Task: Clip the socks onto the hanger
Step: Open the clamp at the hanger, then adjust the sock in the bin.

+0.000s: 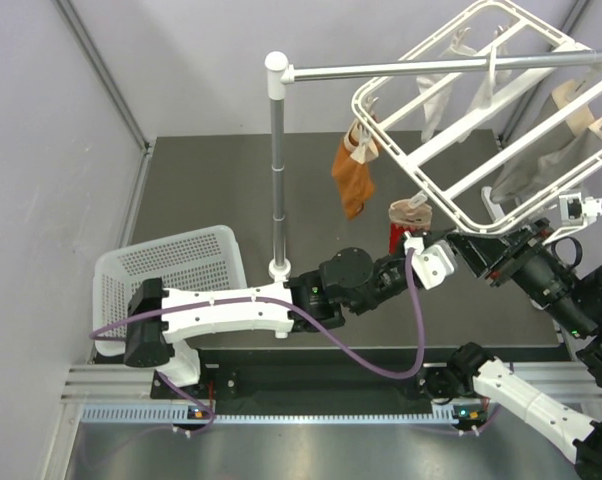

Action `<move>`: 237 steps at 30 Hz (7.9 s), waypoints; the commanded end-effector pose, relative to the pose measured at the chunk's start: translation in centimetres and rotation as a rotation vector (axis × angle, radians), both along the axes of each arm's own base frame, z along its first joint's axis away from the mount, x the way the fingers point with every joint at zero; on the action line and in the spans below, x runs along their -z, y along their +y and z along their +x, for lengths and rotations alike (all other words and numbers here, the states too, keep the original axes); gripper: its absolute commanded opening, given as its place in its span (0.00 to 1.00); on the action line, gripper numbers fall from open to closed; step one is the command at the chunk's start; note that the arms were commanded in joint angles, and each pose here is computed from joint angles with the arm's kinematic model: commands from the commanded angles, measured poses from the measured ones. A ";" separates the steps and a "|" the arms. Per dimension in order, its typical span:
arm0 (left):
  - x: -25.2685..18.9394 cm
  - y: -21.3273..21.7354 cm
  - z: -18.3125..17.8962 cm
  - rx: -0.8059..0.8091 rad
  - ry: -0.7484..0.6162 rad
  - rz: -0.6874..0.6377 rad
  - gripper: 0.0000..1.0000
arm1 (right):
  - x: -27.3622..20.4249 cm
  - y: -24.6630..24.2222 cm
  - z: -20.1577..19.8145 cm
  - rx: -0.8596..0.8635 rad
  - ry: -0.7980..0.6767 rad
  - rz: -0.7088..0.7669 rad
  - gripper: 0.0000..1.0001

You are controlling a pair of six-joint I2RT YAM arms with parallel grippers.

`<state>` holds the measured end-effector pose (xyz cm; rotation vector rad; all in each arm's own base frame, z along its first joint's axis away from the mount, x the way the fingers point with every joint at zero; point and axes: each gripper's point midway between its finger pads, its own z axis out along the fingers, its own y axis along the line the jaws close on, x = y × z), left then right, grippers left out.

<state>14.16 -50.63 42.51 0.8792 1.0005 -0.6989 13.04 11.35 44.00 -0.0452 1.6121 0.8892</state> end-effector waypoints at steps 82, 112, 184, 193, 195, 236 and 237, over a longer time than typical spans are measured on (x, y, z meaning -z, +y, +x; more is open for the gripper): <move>-2.9 4.8 1.4 -0.063 -0.017 -0.129 0.83 | -0.3 -0.2 0.3 0.017 0.019 -0.008 0.00; -3.7 1.2 0.7 0.022 0.058 -0.084 0.00 | -2.2 -1.4 1.3 0.104 -0.028 0.009 0.41; 21.9 41.8 5.4 -1.234 1.048 -0.147 0.65 | -0.6 -1.0 3.0 0.127 -0.052 -0.095 0.00; 29.3 49.6 7.9 -1.687 1.365 -0.253 0.62 | 0.0 -0.7 2.6 0.102 -0.044 -0.097 0.00; 29.4 50.8 7.3 -1.788 1.367 -0.309 0.64 | 0.0 -0.7 2.6 0.101 -0.041 -0.096 0.00; 28.1 50.8 15.2 -1.720 1.286 -0.350 0.00 | -0.2 -0.7 2.4 0.099 -0.038 -0.073 0.00; 28.4 50.7 15.2 -1.718 1.291 -0.331 0.02 | -0.1 -0.7 2.4 0.097 -0.038 -0.073 0.00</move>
